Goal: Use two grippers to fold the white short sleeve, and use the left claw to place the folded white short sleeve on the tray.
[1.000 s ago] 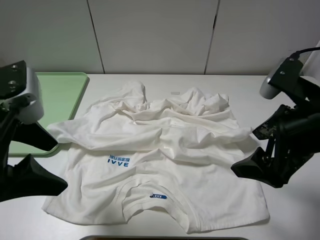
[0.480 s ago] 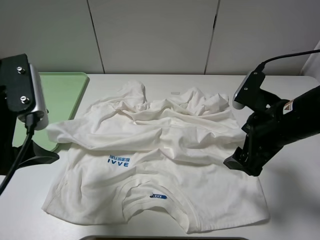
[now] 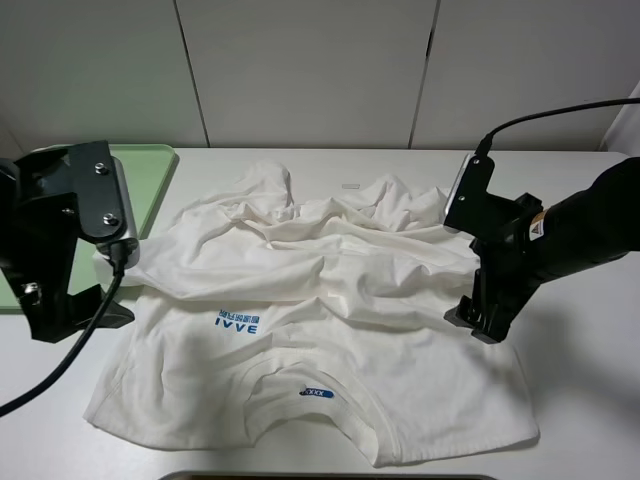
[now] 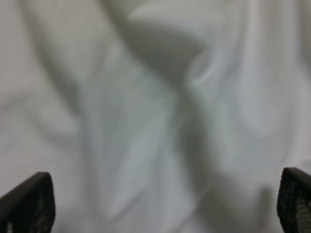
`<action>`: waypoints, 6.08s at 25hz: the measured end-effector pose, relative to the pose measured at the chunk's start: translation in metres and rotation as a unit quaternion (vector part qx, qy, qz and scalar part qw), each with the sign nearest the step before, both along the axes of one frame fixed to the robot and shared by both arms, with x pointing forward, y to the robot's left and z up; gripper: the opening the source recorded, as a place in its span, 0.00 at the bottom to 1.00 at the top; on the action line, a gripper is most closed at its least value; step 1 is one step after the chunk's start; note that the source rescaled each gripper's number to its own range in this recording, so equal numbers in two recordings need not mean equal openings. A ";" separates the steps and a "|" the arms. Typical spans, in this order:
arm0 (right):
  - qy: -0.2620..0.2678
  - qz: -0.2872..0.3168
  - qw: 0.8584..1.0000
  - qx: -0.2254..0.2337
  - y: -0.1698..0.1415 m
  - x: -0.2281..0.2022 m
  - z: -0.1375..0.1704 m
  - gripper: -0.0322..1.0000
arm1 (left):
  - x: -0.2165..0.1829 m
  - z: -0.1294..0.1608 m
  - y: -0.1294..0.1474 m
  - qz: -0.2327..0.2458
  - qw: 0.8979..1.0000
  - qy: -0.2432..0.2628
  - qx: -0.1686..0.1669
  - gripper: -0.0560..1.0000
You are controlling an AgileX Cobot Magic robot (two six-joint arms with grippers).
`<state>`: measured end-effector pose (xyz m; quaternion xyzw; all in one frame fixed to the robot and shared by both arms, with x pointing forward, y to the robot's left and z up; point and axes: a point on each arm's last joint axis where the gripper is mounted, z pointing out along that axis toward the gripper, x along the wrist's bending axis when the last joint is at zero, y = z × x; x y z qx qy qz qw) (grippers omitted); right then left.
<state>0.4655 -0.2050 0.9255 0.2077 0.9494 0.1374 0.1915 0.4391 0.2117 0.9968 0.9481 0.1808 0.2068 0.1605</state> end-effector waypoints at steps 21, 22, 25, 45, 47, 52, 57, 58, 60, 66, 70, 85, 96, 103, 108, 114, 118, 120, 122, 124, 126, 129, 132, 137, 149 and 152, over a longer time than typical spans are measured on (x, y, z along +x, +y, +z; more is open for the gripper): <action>-0.014 0.047 0.998 -0.036 0.013 0.038 -0.014 1.00 | 0.056 -0.007 -0.015 -0.074 0.993 -0.037 0.087 0.91; -0.007 0.049 0.998 -0.042 0.014 0.043 -0.014 1.00 | 0.056 -0.007 -0.014 -0.080 0.991 -0.037 0.097 0.91; 0.001 0.065 0.996 -0.063 0.017 0.054 -0.014 1.00 | 0.056 -0.007 -0.013 -0.088 0.989 -0.040 0.111 0.91; 0.039 0.118 0.975 -0.185 0.005 0.061 -0.029 0.33 | 0.060 -0.005 -0.014 -0.095 0.987 -0.068 0.108 0.91; 0.042 0.114 0.975 -0.186 0.004 0.061 -0.029 0.10 | 0.060 -0.005 -0.014 -0.095 0.987 -0.068 0.108 0.91; 0.054 0.109 0.973 -0.194 0.002 0.059 -0.030 0.03 | 0.060 -0.005 -0.014 -0.095 0.987 -0.068 0.108 0.91; 0.057 0.108 0.973 -0.196 0.002 0.058 -0.030 0.03 | 0.061 -0.004 -0.015 -0.096 0.987 -0.076 0.104 0.91; 0.057 0.108 0.973 -0.195 0.002 0.058 -0.030 0.03 | 0.061 -0.005 -0.016 -0.096 0.987 -0.076 0.104 0.91; 0.057 0.108 0.973 -0.195 0.002 0.058 -0.030 0.03 | 0.062 -0.006 -0.016 -0.097 0.987 -0.073 0.106 0.91; 0.057 0.105 0.974 -0.193 0.002 0.058 -0.030 0.03 | 0.072 -0.037 -0.019 -0.112 0.984 -0.024 0.134 0.91; 0.058 0.102 0.974 -0.192 0.002 0.058 -0.030 0.03 | 0.076 -0.054 -0.018 -0.136 0.977 -0.005 0.165 0.91; 0.061 0.083 0.977 -0.185 0.002 0.058 -0.030 0.03 | 0.091 -0.083 -0.014 -0.177 0.964 -0.015 0.199 0.81; 0.064 0.078 0.978 -0.180 0.002 0.057 -0.030 0.03 | 0.103 -0.085 -0.002 -0.151 0.972 -0.044 0.176 0.81; 0.062 0.078 0.979 -0.179 0.003 0.058 -0.030 0.03 | 0.104 -0.104 -0.002 -0.157 0.971 -0.015 0.180 0.80; 0.054 0.080 0.980 -0.173 0.004 0.059 -0.030 0.03 | 0.104 -0.104 -0.001 -0.172 0.967 -0.015 0.188 0.50; 0.053 0.080 0.980 -0.173 0.004 0.059 -0.030 0.03 | 0.102 -0.105 0.000 -0.172 0.966 -0.004 0.195 0.12; 0.051 0.084 0.978 -0.182 0.002 0.059 -0.027 0.03 | 0.102 -0.096 0.000 -0.148 0.972 -0.013 0.183 0.06; 0.034 0.083 0.978 -0.186 0.002 0.061 -0.018 0.03 | 0.101 -0.081 0.000 -0.133 0.975 -0.036 0.173 0.06; 0.003 0.069 0.981 -0.183 0.002 0.065 -0.002 0.03 | 0.101 -0.072 0.000 -0.126 0.977 -0.050 0.167 0.06; -0.038 0.046 0.982 -0.177 0.001 0.071 0.017 0.03 | 0.100 -0.052 -0.001 -0.110 0.979 -0.087 0.149 0.06; -0.073 0.024 0.982 -0.171 0.000 0.074 0.034 0.03 | 0.100 -0.044 -0.001 -0.104 0.979 -0.103 0.141 0.06; -0.156 -0.016 0.974 -0.161 -0.004 0.078 0.075 0.03 | 0.094 -0.001 -0.001 -0.066 0.977 -0.185 0.088 0.06; -0.246 -0.050 0.956 -0.155 -0.013 0.072 0.123 0.03 | 0.086 0.029 0.000 -0.050 0.967 -0.243 0.055 0.06; -0.369 -0.082 0.917 -0.124 -0.028 0.044 0.199 0.03 | 0.057 0.096 0.004 -0.037 0.925 -0.378 -0.014 0.06; -0.601 -0.029 0.792 -0.107 -0.059 -0.057 0.330 0.03 | -0.063 0.247 0.027 -0.054 0.739 -0.656 -0.144 0.06; -0.615 -0.032 0.781 -0.099 -0.059 -0.058 0.347 0.03 | -0.064 0.249 0.028 -0.048 0.745 -0.650 -0.142 0.06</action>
